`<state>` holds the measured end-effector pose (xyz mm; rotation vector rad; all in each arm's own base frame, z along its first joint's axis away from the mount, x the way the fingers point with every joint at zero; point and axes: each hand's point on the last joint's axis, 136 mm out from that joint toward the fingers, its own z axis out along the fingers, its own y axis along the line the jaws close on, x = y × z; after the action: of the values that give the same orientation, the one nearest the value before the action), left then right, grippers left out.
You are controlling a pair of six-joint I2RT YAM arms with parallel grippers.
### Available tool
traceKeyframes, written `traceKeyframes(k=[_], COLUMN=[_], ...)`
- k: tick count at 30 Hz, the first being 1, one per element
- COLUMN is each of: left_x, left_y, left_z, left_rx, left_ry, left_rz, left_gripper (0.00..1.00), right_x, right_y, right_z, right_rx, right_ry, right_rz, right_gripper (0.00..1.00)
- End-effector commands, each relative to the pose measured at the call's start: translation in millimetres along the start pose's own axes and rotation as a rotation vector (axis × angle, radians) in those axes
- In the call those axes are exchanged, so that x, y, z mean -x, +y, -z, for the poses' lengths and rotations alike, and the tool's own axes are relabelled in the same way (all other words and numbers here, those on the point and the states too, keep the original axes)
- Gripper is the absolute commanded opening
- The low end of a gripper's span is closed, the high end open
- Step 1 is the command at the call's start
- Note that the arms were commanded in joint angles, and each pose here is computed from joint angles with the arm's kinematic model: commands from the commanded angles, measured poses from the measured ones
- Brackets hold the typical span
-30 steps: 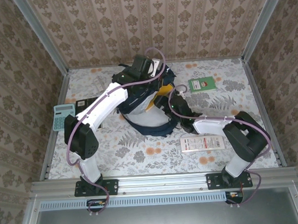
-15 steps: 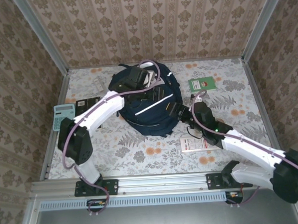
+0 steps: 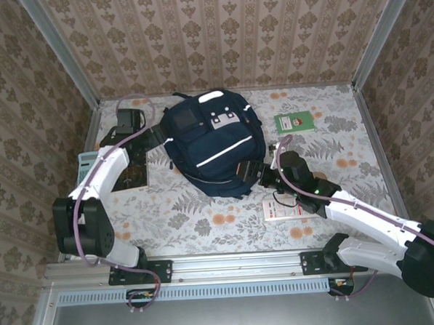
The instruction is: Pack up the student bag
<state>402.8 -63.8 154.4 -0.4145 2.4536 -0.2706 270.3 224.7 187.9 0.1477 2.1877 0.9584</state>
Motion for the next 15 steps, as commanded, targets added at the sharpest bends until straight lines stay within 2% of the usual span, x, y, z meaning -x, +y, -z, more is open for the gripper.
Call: traceKeyframes(k=[1,9,15], left_x=[-5.9,-22.4,-45.4], left_y=[33.1,64.3,76.6], left_z=[-26.9,-77.0,-95.2], left_rx=[0.108,0.158,0.179], left_ry=[0.021,0.113,0.172], left_rz=[0.058,0.115,0.156], left_gripper=[0.89,0.90,0.90], right_x=[8.1,1.6,-3.2], right_y=[20.3,16.3,25.5], right_z=[13.6,7.9,4.1], right_rx=[0.060,0.071,0.094], right_ry=[-0.017,-0.017,0.008], right_rz=[0.034,0.017,0.033], right_gripper=[1.00,1.00,1.00])
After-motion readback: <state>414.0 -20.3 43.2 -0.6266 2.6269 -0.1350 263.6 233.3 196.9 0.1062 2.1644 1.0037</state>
